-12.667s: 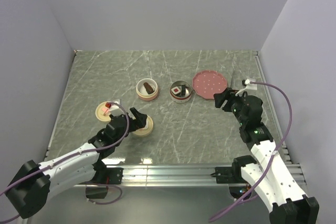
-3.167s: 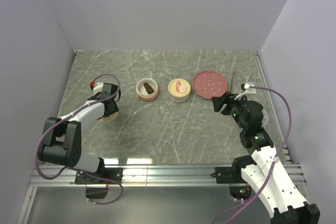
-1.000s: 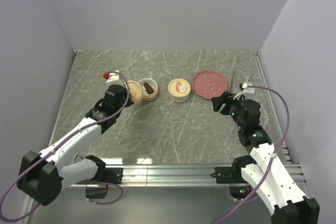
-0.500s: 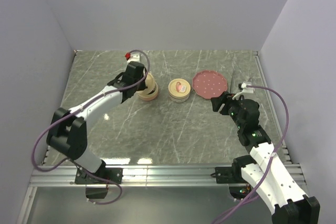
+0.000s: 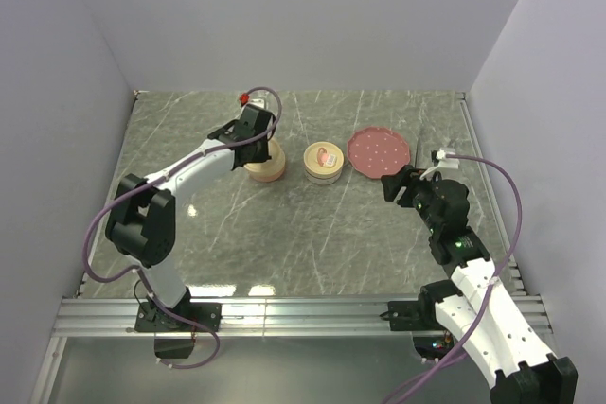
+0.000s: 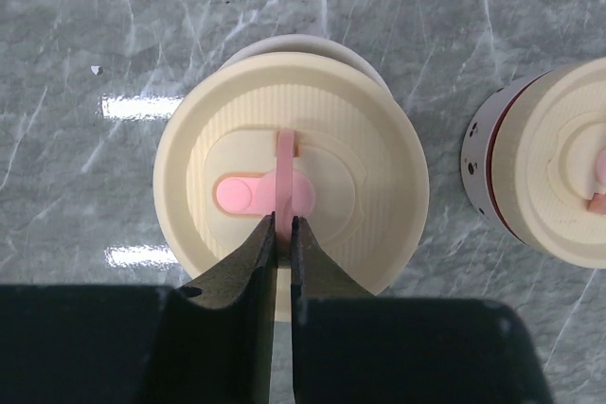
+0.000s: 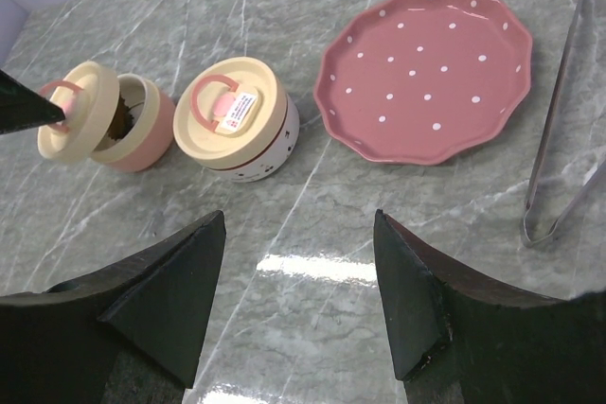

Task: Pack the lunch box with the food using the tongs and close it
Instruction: Put the lid back on the lunch box

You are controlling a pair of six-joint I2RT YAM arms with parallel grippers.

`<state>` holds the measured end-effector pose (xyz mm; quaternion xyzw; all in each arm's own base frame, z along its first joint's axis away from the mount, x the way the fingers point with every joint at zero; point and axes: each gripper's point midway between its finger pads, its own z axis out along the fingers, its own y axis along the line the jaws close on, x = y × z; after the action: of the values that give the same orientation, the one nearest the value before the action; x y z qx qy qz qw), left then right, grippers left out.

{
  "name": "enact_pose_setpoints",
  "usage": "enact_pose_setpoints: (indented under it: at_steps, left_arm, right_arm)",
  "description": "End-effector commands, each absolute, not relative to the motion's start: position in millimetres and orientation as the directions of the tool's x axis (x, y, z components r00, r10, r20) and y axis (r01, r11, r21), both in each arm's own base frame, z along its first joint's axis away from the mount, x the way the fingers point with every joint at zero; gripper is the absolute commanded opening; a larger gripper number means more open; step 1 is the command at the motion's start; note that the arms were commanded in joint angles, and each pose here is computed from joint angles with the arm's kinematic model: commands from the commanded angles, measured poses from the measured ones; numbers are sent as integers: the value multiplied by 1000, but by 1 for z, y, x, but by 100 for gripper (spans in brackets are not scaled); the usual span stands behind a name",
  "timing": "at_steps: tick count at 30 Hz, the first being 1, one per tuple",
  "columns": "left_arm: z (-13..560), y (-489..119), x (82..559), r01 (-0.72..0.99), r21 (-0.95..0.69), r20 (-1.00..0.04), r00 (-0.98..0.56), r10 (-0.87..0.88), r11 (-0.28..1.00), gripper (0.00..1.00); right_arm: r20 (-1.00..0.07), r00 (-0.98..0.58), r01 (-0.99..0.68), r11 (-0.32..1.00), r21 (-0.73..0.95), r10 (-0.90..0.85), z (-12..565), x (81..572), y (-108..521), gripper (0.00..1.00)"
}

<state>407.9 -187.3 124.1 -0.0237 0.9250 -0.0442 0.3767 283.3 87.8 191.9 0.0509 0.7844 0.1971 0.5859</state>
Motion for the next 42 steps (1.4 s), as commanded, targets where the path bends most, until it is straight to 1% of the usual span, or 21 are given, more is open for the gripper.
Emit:
enact_pose_setpoints:
  at_steps: [1, 3, 13, 29, 42]
  left_arm:
    - [141, -198, 418, 25, -114, -710, -702, -64, 993, 0]
    - [142, -202, 422, 36, -111, -708, -704, -54, 993, 0]
    - [113, -203, 429, 31, -51, -651, -759, -9, 998, 0]
    - [102, -204, 437, 37, -16, -630, -777, 19, 999, 0]
    - [75, -207, 425, 45, -24, -603, -797, 21, 999, 0]
  right_arm:
    - [-911, -262, -171, 914, 367, 317, 204, 286, 89, 71]
    - [-912, -262, -171, 914, 367, 317, 204, 285, 89, 71]
    - [-914, -246, -168, 915, 367, 321, 207, 283, 87, 71]
    - [-915, -243, -168, 915, 366, 322, 208, 283, 87, 71]
    - [-914, -248, -167, 915, 368, 322, 206, 283, 87, 71]
